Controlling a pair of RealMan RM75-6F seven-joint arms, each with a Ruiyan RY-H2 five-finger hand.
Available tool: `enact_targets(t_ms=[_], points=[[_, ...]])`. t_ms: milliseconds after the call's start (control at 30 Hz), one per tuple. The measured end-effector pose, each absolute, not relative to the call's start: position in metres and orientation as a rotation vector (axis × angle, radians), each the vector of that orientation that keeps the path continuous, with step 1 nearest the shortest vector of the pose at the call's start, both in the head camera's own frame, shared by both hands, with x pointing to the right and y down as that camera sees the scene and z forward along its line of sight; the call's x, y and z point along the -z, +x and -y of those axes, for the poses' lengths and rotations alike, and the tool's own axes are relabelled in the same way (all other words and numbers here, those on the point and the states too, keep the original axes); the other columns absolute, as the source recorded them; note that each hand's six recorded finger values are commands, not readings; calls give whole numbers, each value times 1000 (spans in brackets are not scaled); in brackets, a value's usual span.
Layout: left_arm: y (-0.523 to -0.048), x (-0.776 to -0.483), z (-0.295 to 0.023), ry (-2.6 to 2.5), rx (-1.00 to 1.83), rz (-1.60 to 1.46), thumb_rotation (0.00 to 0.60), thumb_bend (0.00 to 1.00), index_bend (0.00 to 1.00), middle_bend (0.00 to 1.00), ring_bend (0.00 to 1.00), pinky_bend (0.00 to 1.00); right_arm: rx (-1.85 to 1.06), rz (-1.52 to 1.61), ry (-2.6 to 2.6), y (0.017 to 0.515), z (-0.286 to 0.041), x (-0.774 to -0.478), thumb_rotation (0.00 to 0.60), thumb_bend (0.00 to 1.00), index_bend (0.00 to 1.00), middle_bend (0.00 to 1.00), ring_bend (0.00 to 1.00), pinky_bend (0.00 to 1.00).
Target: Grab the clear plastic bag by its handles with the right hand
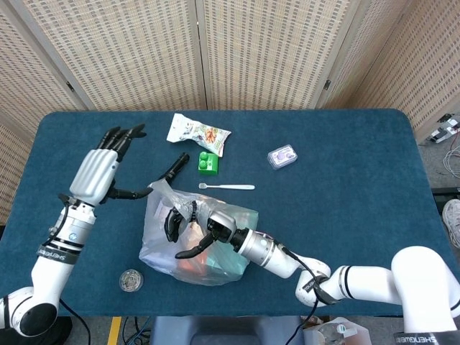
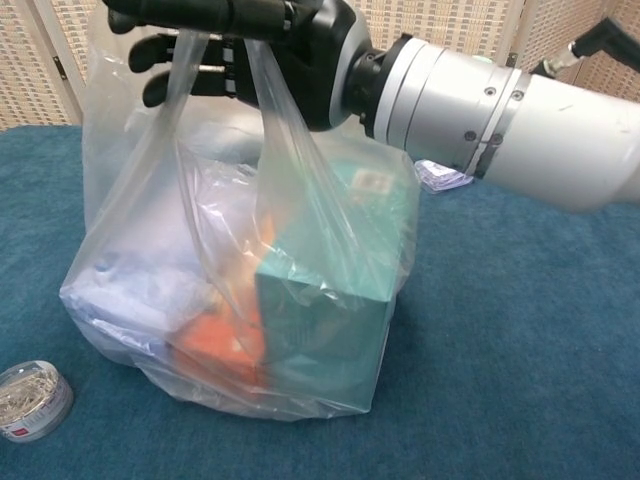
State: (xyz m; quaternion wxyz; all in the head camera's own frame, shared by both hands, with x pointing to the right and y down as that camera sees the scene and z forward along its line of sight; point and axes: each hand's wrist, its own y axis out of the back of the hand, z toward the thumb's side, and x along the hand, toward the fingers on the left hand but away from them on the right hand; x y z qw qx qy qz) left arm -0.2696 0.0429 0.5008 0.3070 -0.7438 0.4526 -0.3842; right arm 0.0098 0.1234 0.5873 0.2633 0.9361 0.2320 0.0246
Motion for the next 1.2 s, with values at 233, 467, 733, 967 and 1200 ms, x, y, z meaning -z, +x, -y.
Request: enact_targets(t_ms=[233, 467, 733, 967, 1200], points=[[-305, -490, -45, -1835, 1051, -1210, 600, 51, 0, 159, 91, 0, -114, -623, 2378, 11, -117, -586, 600, 59, 543, 557, 519, 539], [-342, -491, -60, -1751, 1184, -1137, 600, 51, 14, 159, 91, 0, -160, -626, 2237, 14, -109, -583, 600, 60, 543, 557, 518, 539], [-362, -496, -80, -1685, 1289, -1026, 600, 52, 58, 159, 91, 0, -190, -633, 2108, 18, -97, -581, 600, 61, 543, 557, 519, 539], [-375, -507, -100, -1609, 1342, -932, 600, 52, 68, 159, 91, 0, -204, -630, 2033, 18, -90, -579, 600, 61, 547, 557, 519, 540], [-385, -517, -103, -1558, 1368, -907, 600, 52, 68, 159, 92, 0, -220, -626, 1992, 18, -83, -575, 600, 68, 562, 562, 532, 602]])
